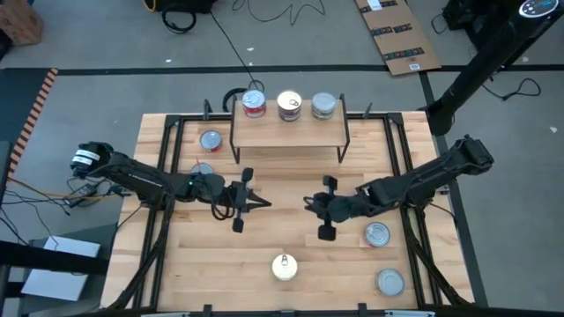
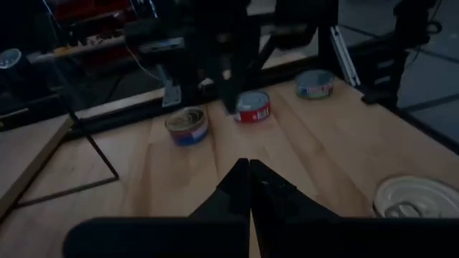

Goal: Stack canned seafood by type on shelf
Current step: Put the green tuna can on the shelf aligned with the other green tuna can

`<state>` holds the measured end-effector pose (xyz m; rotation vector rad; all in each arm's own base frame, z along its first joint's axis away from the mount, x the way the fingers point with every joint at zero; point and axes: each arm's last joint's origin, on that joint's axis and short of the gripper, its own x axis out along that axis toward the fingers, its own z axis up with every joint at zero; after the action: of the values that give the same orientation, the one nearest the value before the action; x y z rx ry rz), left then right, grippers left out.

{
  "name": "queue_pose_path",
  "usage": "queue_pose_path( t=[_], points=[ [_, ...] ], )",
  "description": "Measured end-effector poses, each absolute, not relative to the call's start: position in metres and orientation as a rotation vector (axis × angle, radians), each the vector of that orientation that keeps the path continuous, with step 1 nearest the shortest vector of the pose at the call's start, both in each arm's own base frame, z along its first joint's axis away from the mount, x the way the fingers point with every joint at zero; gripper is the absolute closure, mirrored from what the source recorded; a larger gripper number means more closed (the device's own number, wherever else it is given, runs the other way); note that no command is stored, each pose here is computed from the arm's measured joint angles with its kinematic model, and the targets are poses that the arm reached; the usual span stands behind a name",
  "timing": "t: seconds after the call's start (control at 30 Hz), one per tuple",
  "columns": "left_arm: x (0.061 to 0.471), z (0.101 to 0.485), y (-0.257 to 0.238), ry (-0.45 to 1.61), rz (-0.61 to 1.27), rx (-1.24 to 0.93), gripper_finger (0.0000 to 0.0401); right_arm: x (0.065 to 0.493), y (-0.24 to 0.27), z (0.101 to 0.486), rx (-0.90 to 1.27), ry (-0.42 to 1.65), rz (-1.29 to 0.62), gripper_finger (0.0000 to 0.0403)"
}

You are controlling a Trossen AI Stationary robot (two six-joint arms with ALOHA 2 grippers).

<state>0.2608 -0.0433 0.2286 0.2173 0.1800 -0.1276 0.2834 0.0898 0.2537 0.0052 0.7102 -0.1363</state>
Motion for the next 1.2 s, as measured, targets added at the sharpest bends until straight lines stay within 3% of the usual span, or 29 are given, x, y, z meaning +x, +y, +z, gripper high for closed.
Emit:
queue_pose_path(
  t=[0.73, 0.93, 1.2],
  points=[
    [0.261, 0.231, -0.043, 0.158, -0.125, 0.224, 0.0394, 0.247, 0.12, 0.245, 0.3, 1.106, -0.056, 0.0326],
    [0.261, 0.231, -0.043, 0.153, -0.104, 0.222, 0.0394, 0.221, 0.138, 0.239, 0.285, 1.312, -0.004, 0.0298],
    [0.262, 0.233, -0.043, 0.14, -0.102, 0.217, 0.0394, 0.203, 0.162, 0.238, 0.329, 1.37, 0.038, 0.0261]
  ],
)
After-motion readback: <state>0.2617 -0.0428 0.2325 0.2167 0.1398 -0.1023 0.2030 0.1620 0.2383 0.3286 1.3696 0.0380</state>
